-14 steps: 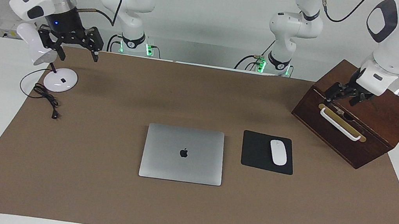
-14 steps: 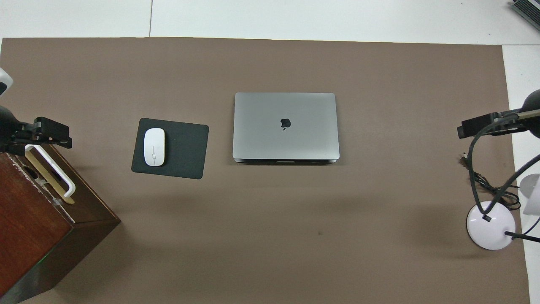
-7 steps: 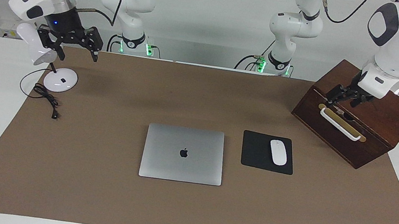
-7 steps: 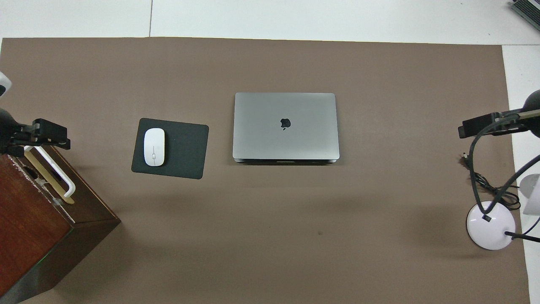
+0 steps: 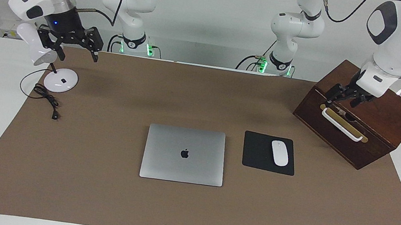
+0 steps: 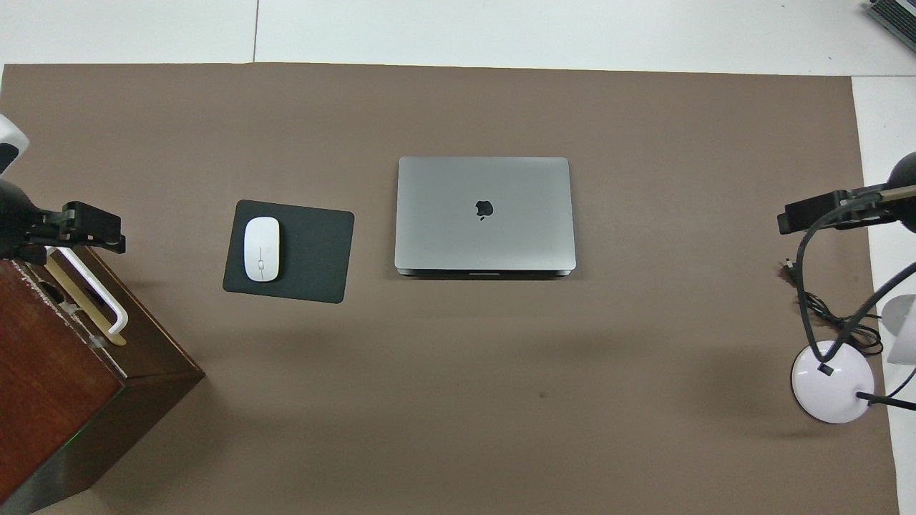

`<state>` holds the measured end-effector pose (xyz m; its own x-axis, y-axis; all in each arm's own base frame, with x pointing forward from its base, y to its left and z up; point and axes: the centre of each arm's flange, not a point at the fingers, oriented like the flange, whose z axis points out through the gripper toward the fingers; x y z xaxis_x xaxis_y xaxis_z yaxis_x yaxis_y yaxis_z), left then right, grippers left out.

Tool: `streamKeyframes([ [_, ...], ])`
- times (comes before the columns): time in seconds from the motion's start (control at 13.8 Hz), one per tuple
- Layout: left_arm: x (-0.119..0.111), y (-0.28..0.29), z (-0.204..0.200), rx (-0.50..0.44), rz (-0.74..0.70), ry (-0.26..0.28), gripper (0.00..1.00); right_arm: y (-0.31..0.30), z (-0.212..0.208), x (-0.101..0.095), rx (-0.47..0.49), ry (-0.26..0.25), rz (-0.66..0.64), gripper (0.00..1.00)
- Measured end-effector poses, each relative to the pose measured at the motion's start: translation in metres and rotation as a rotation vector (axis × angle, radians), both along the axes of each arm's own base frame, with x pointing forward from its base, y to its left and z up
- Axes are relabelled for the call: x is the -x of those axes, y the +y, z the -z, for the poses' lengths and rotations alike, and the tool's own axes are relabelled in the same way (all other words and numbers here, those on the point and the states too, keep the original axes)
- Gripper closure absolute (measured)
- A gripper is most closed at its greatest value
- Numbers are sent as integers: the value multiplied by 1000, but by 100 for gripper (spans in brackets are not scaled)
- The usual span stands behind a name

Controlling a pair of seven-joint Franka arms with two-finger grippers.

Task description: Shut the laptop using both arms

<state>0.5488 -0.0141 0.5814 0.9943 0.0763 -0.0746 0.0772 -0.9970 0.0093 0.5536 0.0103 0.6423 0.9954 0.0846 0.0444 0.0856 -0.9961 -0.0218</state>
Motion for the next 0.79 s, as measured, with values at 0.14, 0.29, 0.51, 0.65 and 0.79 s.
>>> streamKeyframes([
  [0.14,1,-1,-4,-1,4,-7,0,0,0,0,0,0,0,0],
  [0.29,2,-1,-6,-2,4,-11,0,0,0,0,0,0,0,0],
  [0.51,2,-1,-7,-3,4,-13,0,0,0,0,0,0,0,0],
  [0.65,2,-1,-7,-3,4,-14,0,0,0,0,0,0,0,0],
  [0.79,2,-1,-7,-3,3,-14,0,0,0,0,0,0,0,0],
])
